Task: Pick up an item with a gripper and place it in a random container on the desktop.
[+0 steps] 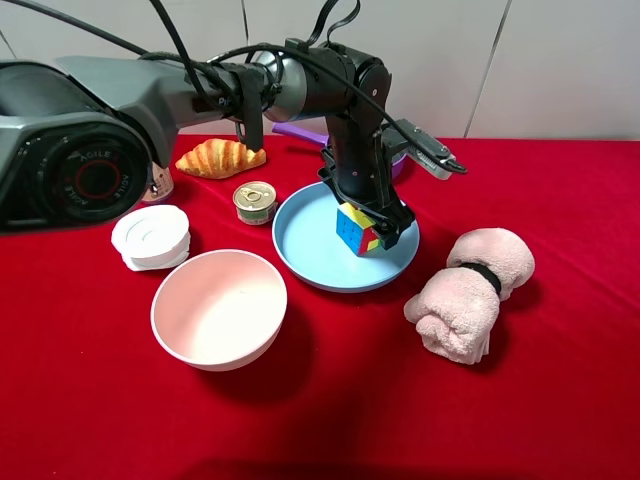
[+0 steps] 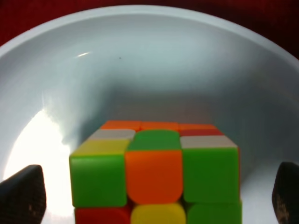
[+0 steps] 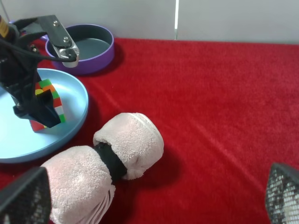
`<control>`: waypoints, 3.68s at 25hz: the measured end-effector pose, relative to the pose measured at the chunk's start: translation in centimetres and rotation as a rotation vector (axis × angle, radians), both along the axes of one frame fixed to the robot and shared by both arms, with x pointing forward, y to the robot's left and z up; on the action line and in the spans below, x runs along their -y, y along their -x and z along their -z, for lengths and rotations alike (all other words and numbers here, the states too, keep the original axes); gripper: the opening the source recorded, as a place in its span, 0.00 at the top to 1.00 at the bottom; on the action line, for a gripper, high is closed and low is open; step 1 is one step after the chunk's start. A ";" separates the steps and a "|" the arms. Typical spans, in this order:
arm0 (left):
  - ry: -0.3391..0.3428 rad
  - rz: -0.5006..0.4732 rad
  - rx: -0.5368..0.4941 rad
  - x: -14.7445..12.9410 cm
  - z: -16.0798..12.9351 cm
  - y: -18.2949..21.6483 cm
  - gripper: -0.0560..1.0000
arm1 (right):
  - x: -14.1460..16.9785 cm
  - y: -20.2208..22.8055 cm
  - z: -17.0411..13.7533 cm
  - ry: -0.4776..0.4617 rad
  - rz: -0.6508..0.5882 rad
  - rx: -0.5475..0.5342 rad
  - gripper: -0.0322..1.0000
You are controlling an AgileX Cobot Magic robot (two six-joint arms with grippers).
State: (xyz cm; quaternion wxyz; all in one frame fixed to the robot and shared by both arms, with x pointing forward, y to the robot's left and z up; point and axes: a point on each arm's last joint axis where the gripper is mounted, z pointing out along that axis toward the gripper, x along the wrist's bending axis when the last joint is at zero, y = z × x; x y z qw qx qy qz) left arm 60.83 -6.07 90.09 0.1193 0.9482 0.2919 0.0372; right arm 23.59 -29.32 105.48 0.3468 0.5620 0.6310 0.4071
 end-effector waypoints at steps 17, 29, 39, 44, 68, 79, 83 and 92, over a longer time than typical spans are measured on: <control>-0.018 -0.008 -0.003 -1.1 -7.8 0.9 0.04 | 0.0 0.0 0.0 0.000 0.000 0.000 0.30; -0.019 -0.009 0.048 -2.4 -12.5 1.8 0.04 | 0.0 0.0 0.0 0.000 0.000 0.000 0.30; -0.039 -0.009 0.059 -4.9 -15.5 4.2 0.04 | 0.0 0.0 0.0 0.000 0.000 0.000 0.30; -0.080 -0.013 0.017 -7.7 -16.1 6.7 0.04 | 0.0 0.0 0.0 0.000 0.000 0.001 0.30; -0.109 -0.270 0.054 -25.0 -17.4 21.6 0.04 | 0.0 0.0 0.0 0.000 0.000 0.001 0.30; -0.096 -0.289 0.020 -29.3 -13.9 27.3 0.04 | 0.0 0.0 0.0 0.000 0.000 0.001 0.30; -0.081 -0.291 0.018 -30.3 -12.9 28.8 0.04 | 0.0 0.0 0.0 0.000 0.000 0.001 0.30; -0.043 -0.305 0.044 -31.2 -11.3 29.7 0.04 | 0.0 0.0 0.0 0.000 0.000 0.001 0.30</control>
